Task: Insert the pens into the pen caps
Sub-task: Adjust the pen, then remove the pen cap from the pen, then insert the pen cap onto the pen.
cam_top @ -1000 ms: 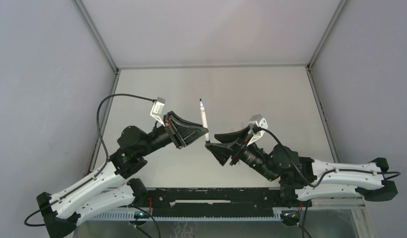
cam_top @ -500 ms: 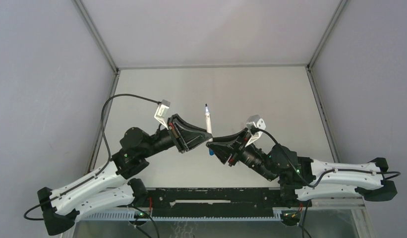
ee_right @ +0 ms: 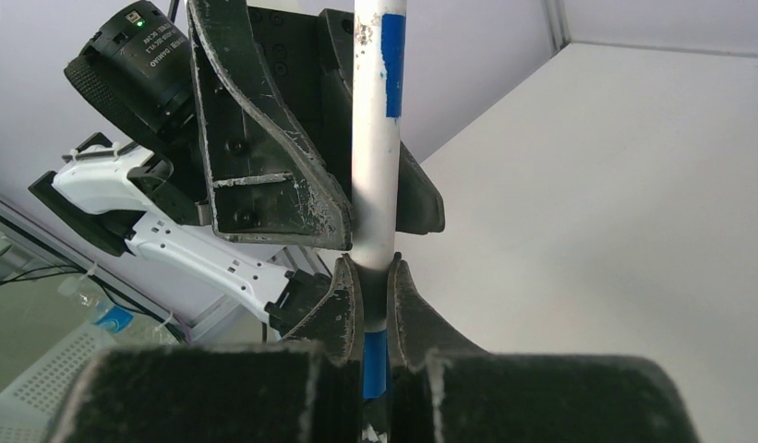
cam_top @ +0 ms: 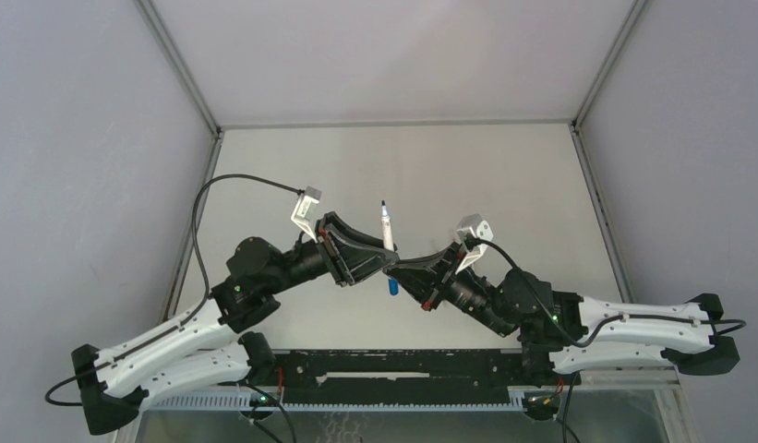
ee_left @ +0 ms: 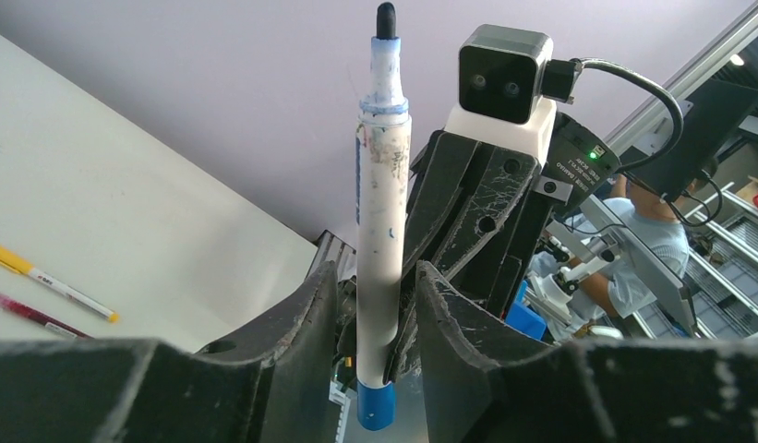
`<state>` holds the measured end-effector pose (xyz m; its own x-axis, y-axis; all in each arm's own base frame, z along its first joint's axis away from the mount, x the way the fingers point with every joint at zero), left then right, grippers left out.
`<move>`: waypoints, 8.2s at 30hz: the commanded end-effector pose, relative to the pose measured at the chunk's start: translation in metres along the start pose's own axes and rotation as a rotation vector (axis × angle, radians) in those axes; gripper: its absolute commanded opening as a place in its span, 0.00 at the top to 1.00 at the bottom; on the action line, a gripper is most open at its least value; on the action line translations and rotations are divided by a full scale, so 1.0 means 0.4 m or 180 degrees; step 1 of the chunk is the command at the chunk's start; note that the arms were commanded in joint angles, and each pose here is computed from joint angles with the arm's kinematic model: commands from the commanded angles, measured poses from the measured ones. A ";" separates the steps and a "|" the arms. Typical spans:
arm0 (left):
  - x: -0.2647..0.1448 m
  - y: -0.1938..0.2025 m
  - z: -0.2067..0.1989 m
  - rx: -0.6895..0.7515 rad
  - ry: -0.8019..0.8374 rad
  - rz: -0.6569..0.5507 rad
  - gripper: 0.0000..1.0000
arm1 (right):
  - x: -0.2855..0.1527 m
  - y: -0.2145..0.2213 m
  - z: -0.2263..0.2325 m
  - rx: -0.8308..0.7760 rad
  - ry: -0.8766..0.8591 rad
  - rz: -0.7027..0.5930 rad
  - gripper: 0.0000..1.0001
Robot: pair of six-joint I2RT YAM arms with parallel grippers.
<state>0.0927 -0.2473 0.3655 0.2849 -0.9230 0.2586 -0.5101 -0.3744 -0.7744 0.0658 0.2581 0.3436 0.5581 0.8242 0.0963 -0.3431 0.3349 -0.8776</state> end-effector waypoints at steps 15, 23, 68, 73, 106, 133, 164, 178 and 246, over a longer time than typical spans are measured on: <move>0.017 -0.071 -0.068 0.0168 0.0275 -0.0224 0.77 | -0.007 -0.044 0.017 0.0174 -0.0052 -0.0092 0.99; 0.015 -0.073 -0.075 0.0172 0.0309 -0.0215 0.91 | -0.017 -0.056 -0.001 0.0189 0.0067 -0.0147 0.93; 0.002 -0.091 -0.060 0.0277 0.0011 -0.0282 1.00 | 0.000 -0.012 0.026 0.0205 -0.0190 0.0125 0.73; -0.001 -0.097 -0.057 0.0271 -0.0048 -0.0320 1.00 | -0.002 0.000 0.024 0.0201 -0.0177 0.0205 0.97; -0.052 -0.216 -0.069 0.0700 -0.0671 -0.0389 1.00 | -0.056 0.226 0.010 -0.0383 0.0076 0.0744 1.00; -0.054 -0.022 -0.069 0.0665 -0.0209 0.0813 1.00 | -0.129 -0.354 -0.058 -0.6667 -0.0481 0.0027 1.00; 0.019 0.041 -0.073 0.1159 -0.0063 0.1871 1.00 | -0.083 -0.325 -0.049 -0.8765 -0.1255 0.1293 1.00; 0.030 0.063 -0.047 0.1096 -0.0214 0.1956 1.00 | -0.074 -0.275 -0.017 -0.8841 -0.1614 0.1252 1.00; 0.076 0.014 -0.045 0.0732 -0.0287 0.1284 1.00 | -0.061 -0.049 0.046 -0.8346 -0.2560 0.1262 1.00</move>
<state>0.0688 -0.2752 0.3464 0.0927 -0.9449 -0.3139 -0.4323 0.2458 -0.8676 0.0743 0.2121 0.3990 0.5170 0.7539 -0.4055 0.7670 -0.1977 0.6104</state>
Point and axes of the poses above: each gripper's point midway between its finger pads, its own x axis out along the fingers, its own z axis along the line the jaws close on, y = z × x, the point moved 6 cm from there along -x, back along the fingers, and after that the axes turned 2 degrees about x, right-handed, at the moved point
